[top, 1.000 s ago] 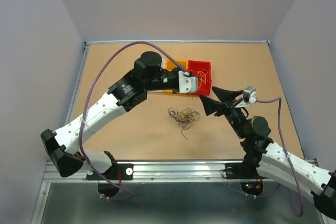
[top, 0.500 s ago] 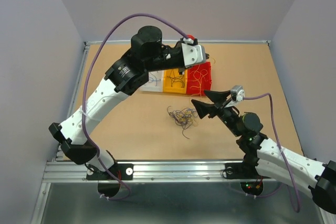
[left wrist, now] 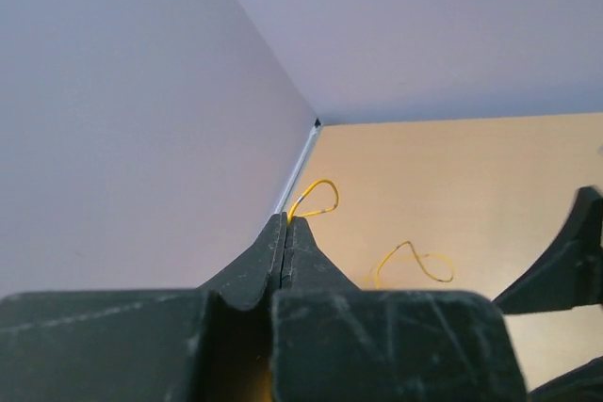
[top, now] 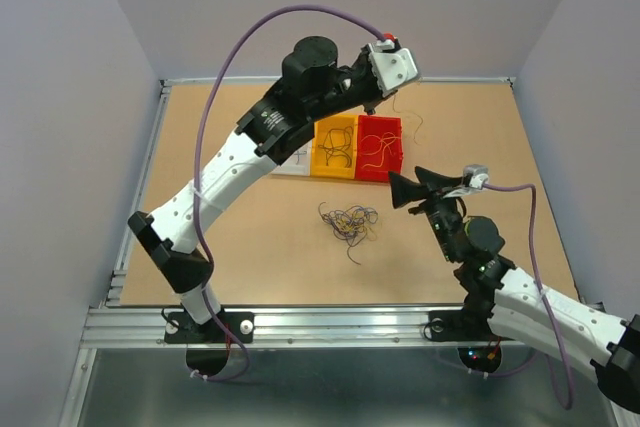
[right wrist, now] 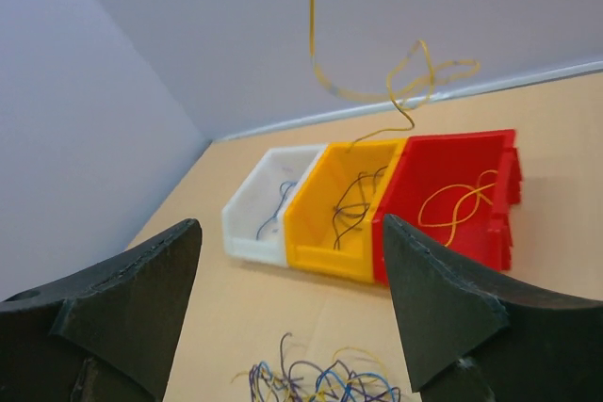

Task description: Untangle the cables

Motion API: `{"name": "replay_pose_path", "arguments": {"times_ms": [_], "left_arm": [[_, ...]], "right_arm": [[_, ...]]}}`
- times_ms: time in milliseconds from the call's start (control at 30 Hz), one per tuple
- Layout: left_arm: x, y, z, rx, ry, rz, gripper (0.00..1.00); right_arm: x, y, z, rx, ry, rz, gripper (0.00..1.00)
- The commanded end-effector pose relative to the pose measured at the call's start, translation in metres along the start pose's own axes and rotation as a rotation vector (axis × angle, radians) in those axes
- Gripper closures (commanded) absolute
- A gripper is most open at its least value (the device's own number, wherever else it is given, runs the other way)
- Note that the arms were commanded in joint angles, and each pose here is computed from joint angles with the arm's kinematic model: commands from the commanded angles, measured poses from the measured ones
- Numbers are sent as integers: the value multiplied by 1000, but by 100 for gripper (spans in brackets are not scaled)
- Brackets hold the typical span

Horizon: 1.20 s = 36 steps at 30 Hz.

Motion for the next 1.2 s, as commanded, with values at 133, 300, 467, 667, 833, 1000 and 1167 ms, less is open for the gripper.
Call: {"name": "replay_pose_path", "arguments": {"times_ms": [133, 300, 467, 667, 833, 1000, 1167], "left_arm": [[-39, -54, 15, -58, 127, 104, 100], [-49, -100, 28, -24, 143, 162, 100], [-55, -160, 20, 27, 96, 246, 100], [-53, -229, 13, 71, 92, 317, 100], [-57, -262, 7, 138, 60, 356, 100], [-61, -251, 2, 171, 26, 319, 100], [-73, -268, -11, 195, 44, 376, 100]], "right_arm": [[18, 35, -27, -139, -275, -218, 17], [23, 40, -30, -152, -293, -244, 17], [22, 41, -29, -148, -288, -241, 17], [21, 39, -28, -140, -283, -227, 17], [19, 37, -27, -131, -288, -218, 17], [17, 36, -26, -129, -285, -209, 17], [18, 38, -26, -132, -283, -211, 17]]}}
Point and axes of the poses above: each gripper's point midway between its finger pads, its own x axis back along the fingers, its own z axis along the line the jaws close on, y = z × x, the point moved 8 cm from there along x, back along the fingers, and after that the axes turned 2 degrees about -x, right-handed, at the moved point
